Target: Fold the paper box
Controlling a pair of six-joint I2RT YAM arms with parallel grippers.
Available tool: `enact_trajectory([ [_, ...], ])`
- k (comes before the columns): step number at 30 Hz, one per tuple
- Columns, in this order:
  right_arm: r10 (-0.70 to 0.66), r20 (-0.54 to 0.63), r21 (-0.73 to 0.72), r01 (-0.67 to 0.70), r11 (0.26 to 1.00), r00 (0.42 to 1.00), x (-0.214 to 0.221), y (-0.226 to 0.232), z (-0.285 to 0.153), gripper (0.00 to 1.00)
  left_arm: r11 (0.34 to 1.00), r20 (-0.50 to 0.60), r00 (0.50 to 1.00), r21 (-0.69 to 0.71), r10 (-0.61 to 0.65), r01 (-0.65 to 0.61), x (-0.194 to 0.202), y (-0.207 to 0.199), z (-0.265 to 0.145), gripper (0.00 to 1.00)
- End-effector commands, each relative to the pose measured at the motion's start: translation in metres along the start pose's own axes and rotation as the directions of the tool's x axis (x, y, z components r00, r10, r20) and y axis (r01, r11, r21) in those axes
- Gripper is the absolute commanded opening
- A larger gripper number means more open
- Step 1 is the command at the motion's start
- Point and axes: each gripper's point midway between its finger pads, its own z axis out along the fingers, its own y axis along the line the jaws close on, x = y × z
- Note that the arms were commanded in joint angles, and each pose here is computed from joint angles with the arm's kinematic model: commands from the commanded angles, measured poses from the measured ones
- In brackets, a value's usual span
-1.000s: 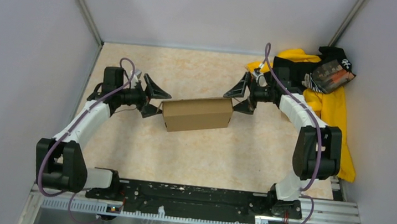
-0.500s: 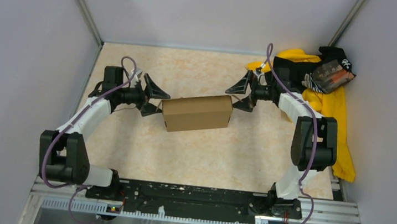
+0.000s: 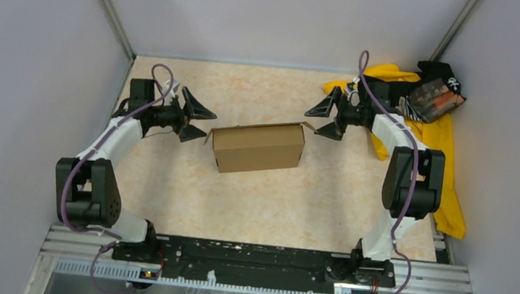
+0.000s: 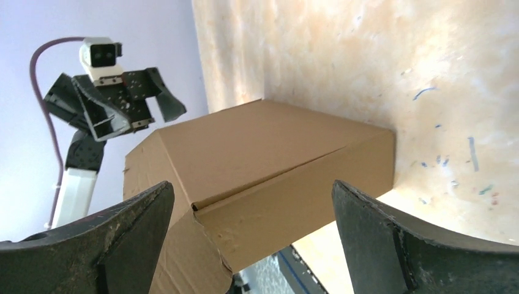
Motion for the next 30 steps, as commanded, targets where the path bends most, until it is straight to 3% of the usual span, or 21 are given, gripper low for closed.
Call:
enact_trajectory([
  [1, -0.108, 0.08, 0.084, 0.101, 0.991, 0.991, -0.026, 0.0, -0.013, 0.99, 0.997, 0.038, 0.996, 0.028, 0.077, -0.078, -0.02, -0.01, -0.006, 0.99],
  [4, -0.193, 0.127, 0.214, 0.163, 0.963, 0.973, -0.034, -0.005, -0.027, 0.99, 0.996, 0.067, 0.994, 0.019, 0.084, -0.086, -0.028, -0.007, -0.012, 0.99],
  [8, -0.368, 0.22, 0.464, 0.235, 0.854, 0.903, -0.049, -0.006, -0.07, 0.99, 0.989, 0.119, 0.982, -0.007, 0.145, -0.145, -0.039, -0.012, -0.023, 0.99],
  [13, -0.615, 0.39, 0.648, 0.271, 0.712, 0.685, -0.051, 0.033, -0.142, 0.99, 0.95, 0.262, 0.915, -0.135, 0.308, -0.282, -0.06, -0.038, -0.051, 0.99],
  [17, -0.637, 0.544, 0.664, 0.184, 0.725, 0.547, -0.037, 0.054, -0.18, 0.99, 0.879, 0.377, 0.799, -0.289, 0.468, -0.379, -0.07, -0.067, -0.081, 0.99],
  [23, -0.719, 0.483, 0.552, 0.463, 0.693, 0.5, -0.006, 0.088, -0.16, 0.95, 0.731, 0.428, 0.604, -0.511, 0.672, -0.452, -0.052, -0.102, -0.093, 0.99],
  [26, -0.791, 0.395, 0.581, 0.541, 0.609, 0.466, 0.005, 0.099, -0.155, 0.91, 0.631, 0.423, 0.477, -0.614, 0.77, -0.474, -0.031, -0.121, -0.095, 0.99],
  [30, -0.882, 0.225, 0.621, 0.637, 0.458, 0.415, 0.026, 0.108, -0.137, 0.87, 0.507, 0.355, 0.374, -0.712, 0.857, -0.486, -0.003, -0.132, -0.094, 0.99],
])
